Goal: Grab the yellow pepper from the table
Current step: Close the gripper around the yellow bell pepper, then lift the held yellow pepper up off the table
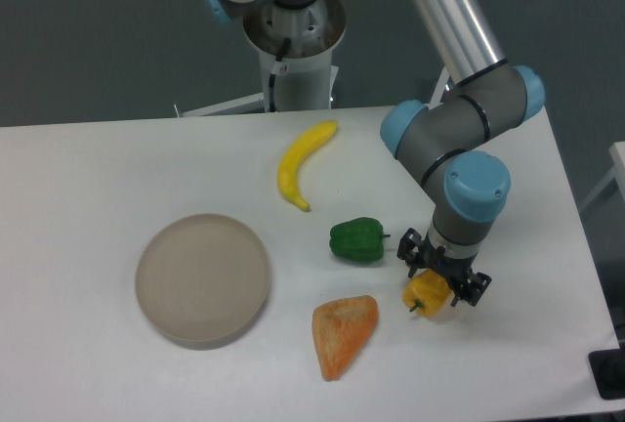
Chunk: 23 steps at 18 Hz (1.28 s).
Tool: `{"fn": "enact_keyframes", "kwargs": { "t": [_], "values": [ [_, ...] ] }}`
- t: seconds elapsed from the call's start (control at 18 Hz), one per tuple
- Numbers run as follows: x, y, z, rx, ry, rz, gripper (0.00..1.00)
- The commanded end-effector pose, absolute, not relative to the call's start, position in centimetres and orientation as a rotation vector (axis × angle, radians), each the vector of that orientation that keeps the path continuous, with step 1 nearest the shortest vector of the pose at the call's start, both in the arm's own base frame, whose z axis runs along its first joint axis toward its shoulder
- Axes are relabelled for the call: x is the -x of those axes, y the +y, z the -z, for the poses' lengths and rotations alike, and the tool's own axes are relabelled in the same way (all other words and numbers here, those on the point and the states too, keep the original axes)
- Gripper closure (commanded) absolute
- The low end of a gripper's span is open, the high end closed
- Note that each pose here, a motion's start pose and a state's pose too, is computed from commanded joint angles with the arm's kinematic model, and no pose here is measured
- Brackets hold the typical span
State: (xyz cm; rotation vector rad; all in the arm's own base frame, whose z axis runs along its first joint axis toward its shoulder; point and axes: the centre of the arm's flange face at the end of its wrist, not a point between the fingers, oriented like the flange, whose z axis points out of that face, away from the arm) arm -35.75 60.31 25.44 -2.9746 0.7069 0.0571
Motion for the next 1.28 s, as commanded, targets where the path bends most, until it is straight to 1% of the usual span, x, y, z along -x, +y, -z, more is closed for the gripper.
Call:
{"fn": "enact_keyframes", "kwargs": {
  "t": [0.06,0.11,0.17,0.28,0.39,0.5,0.56,0.67,0.78,0.94,1.17,1.28],
  "values": [
    [35.6,60.3,-25.1,2.979,0.705,-0.049,0.17],
    [35.5,60.2,-25.0,2.982,0.708,-0.045,0.21],
    [35.5,60.2,-24.9,2.984,0.709,-0.041,0.37],
    [35.4,60.2,-24.8,2.986,0.707,-0.034,0.58],
    [35.3,60.4,-24.6,2.982,0.701,-0.023,0.74],
    [35.3,60.2,-25.1,2.982,0.696,-0.026,0.94],
    [35.1,60.0,-26.0,2.979,0.693,-0.029,1.00],
    [35.1,59.3,-27.8,2.994,0.686,-0.003,1.00],
    [36.0,58.4,-31.1,3.002,0.659,0.002,1.00],
    [37.1,58.3,-34.6,3.016,0.642,0.015,1.00],
    [38.2,57.7,-37.0,3.041,0.674,0.084,1.00],
    [38.4,57.5,-37.3,3.031,0.726,0.087,1.00]
  ]
}}
